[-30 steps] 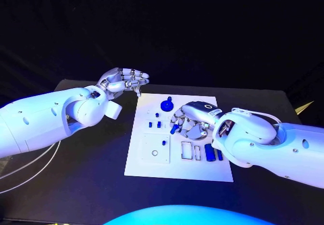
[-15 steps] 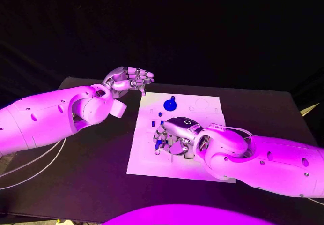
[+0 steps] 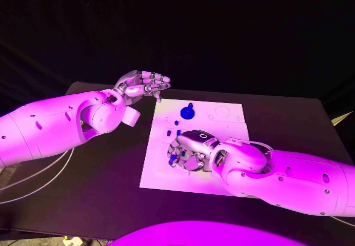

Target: Assemble the parts on the task board

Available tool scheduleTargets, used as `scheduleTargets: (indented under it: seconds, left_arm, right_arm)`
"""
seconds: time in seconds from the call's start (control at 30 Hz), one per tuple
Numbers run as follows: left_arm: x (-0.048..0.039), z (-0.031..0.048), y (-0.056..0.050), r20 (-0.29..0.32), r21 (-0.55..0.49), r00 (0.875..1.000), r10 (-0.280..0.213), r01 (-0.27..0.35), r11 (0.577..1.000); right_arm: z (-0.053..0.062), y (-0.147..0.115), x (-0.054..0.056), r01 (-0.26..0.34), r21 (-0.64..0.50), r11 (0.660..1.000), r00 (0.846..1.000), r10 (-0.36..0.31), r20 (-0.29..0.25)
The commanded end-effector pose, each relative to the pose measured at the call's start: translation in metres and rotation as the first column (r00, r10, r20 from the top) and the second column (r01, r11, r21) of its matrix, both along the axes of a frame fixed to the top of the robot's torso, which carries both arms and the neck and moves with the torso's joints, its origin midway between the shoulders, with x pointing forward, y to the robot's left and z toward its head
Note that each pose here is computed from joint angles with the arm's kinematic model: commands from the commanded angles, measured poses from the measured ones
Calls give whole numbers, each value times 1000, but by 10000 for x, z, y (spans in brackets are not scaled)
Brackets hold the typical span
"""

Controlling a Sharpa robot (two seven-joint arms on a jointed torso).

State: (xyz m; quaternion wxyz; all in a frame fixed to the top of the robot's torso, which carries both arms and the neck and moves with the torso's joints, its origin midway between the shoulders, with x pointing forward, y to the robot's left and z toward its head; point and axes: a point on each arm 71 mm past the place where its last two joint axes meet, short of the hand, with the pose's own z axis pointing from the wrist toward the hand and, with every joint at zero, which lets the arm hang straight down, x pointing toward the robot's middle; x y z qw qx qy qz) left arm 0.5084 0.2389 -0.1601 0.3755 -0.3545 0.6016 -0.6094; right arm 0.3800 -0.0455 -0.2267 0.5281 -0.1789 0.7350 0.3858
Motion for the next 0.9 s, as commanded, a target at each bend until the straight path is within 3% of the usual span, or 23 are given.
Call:
scheduleTargets:
  seconds: [0.03, 0.9]
  left_arm:
    - [-7, 11, -24, 0, -14, 1000, -16, 16, 1000]
    - [-13, 13, -12, 0, -14, 1000, -16, 16, 1000]
  right_arm:
    - [-21, 2, -15, -22, -23, 999, 1000, 22, 3]
    - [-140, -12, 3, -1, -105, 994, 1000, 2, 1]
